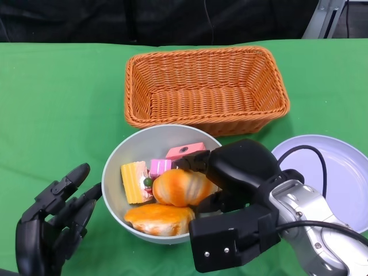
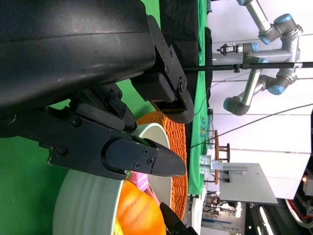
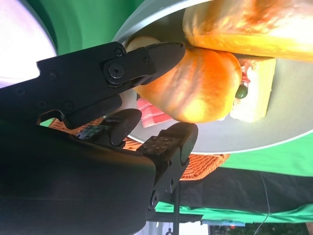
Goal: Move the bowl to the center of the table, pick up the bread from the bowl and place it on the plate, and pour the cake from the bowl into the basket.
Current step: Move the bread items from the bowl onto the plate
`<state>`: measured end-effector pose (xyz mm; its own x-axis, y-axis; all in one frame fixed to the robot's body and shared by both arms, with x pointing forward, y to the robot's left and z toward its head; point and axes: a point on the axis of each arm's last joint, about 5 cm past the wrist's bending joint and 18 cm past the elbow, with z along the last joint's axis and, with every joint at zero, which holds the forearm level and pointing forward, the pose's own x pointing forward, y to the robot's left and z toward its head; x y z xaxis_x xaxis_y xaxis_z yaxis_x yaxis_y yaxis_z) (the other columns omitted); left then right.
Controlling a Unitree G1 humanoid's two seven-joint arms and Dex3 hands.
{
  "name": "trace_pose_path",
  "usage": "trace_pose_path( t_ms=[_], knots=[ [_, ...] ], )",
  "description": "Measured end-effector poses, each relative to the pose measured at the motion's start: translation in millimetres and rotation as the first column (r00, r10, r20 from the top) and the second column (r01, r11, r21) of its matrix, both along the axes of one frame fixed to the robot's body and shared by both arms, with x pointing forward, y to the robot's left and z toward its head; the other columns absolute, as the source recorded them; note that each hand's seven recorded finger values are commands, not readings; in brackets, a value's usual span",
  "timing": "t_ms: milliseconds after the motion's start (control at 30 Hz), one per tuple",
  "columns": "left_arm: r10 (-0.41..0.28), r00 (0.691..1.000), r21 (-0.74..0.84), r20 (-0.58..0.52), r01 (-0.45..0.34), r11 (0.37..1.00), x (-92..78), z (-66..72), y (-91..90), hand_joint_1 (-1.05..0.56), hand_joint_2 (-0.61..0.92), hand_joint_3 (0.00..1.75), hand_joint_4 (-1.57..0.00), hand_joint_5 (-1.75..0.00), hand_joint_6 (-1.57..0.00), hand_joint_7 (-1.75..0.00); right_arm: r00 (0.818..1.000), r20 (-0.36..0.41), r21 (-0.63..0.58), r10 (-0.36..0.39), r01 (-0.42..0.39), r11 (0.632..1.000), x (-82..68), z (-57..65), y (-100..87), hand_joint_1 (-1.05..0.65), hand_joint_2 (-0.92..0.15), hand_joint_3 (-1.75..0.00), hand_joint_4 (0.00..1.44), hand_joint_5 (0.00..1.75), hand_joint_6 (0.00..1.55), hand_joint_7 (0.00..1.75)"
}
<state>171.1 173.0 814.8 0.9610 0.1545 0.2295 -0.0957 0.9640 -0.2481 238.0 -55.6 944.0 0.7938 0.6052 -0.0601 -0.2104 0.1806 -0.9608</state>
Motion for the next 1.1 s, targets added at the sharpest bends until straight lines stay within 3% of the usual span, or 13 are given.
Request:
trace_pose_path(
  t_ms=[667,1100],
  knots=[
    [0.000,1.000,-0.017,0.001,0.000,1.000,-1.5,-3.0,-7.1,-0.58,0.92,0.12,-0.93,0.00,-0.83,0.00,0.999,0.051,-0.045,-0.018,0.020,0.999,15.4,-24.5,23.8,-0.84,-0.92,-0.06,0.71,0.01,0.46,0.00],
    [0.003,1.000,-0.018,0.006,-0.002,1.000,-2.2,-3.5,-8.6,-0.59,0.92,0.12,-0.94,0.00,-0.83,0.00,0.999,0.047,-0.095,0.000,0.004,0.995,25.6,-23.1,31.5,-0.79,-0.92,-0.05,0.72,0.01,0.48,0.01]
  ],
)
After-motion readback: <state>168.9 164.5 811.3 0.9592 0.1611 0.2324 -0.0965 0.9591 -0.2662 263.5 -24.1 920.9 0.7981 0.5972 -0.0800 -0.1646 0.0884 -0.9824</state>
